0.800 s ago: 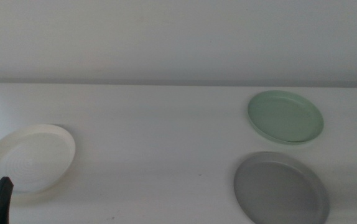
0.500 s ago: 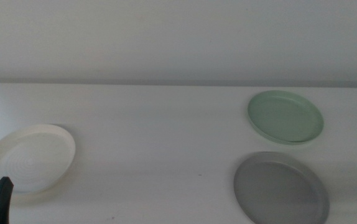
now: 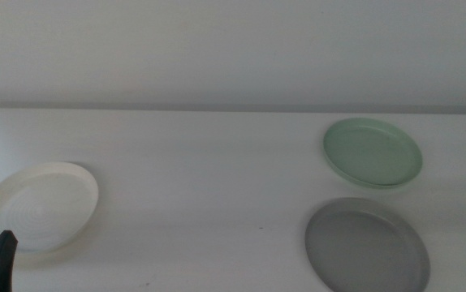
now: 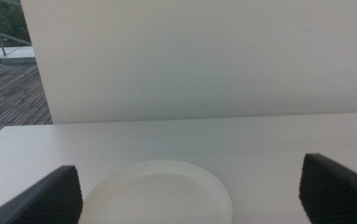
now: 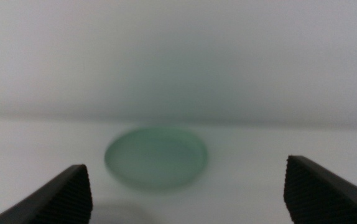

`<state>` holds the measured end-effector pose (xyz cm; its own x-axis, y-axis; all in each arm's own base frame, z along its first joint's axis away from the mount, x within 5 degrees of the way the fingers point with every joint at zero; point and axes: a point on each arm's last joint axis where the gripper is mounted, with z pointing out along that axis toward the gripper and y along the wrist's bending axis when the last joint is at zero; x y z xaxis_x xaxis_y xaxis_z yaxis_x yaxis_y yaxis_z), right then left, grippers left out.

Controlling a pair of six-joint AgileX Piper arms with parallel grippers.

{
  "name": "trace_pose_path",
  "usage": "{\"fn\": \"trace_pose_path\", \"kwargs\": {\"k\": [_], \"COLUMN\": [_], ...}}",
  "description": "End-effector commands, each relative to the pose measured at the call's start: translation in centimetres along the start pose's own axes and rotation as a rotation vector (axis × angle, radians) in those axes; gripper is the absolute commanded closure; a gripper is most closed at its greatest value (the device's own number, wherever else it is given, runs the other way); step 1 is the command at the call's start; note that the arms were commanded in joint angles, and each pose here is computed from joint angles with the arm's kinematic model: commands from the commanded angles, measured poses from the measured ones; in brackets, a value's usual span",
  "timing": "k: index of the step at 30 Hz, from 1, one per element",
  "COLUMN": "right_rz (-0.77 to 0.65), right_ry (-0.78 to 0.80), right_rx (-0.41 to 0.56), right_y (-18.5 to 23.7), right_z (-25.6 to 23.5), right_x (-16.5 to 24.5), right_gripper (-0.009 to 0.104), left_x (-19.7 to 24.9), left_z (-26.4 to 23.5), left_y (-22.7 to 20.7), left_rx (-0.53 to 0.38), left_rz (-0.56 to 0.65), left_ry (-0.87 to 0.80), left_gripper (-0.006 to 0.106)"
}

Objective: Stack the three bowls on top of each other.

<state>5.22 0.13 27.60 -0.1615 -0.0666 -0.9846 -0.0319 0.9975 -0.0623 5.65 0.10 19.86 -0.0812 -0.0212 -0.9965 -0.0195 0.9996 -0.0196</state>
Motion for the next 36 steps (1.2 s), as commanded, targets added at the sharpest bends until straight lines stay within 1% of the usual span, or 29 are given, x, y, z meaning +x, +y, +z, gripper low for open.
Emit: {"fn": "trace_pose_path", "kwargs": {"k": [1, 4, 6, 10, 15, 17, 20, 24, 27, 32, 36], "right_rz": [-0.005, -0.003, 0.000, 0.033, 0.117, 0.136, 0.166, 0.204, 0.216, 0.295, 0.302], "right_ry": [0.170, 0.432, 0.564, 0.758, 0.813, 0.845, 0.946, 1.111, 1.181, 1.190, 1.186], "right_rx": [-0.003, -0.022, -0.034, -0.079, -0.152, -0.162, -0.127, -0.094, -0.072, -0.003, 0.011], "right_y": [-0.2, -0.3, -0.3, -0.1, 0.7, 0.9, 0.7, 0.7, 0.7, 0.8, 0.8], "right_z": [0.3, 0.7, 1.6, 3.6, 5.7, 6.6, 8.7, 12.7, 15.2, 19.4, 21.4], "right_x": [-1.8, -3.5, -4.8, -6.1, -6.2, -5.9, -4.8, -2.5, -0.7, 2.3, 4.1], "right_gripper": [0.013, 0.013, 0.013, 0.013, 0.013, 0.013, 0.013, 0.013, 0.013, 0.013, 0.013], "left_x": [1.0, 1.0, 1.0, 1.0, 1.0, 1.0, 1.0, 1.0, 1.0, 1.0, 1.0], "left_z": [-0.1, -0.1, -0.1, -0.1, -0.1, -0.1, -0.1, -0.1, -0.1, -0.1, -0.1], "left_y": [0.0, 0.0, 0.0, 0.0, 0.0, 0.0, 0.0, 0.0, 0.0, 0.0, 0.0], "left_rx": [0.000, 0.000, 0.000, 0.000, 0.000, 0.000, 0.000, 0.000, 0.000, 0.000, 0.000], "left_rz": [-0.023, -0.023, -0.023, -0.023, -0.023, -0.023, -0.023, -0.023, -0.023, -0.023, -0.023], "left_ry": [-0.018, -0.018, -0.018, -0.018, -0.018, -0.018, -0.018, -0.018, -0.018, -0.018, -0.018], "left_gripper": [0.007, 0.007, 0.007, 0.007, 0.007, 0.007, 0.007, 0.007, 0.007, 0.007, 0.007]}}
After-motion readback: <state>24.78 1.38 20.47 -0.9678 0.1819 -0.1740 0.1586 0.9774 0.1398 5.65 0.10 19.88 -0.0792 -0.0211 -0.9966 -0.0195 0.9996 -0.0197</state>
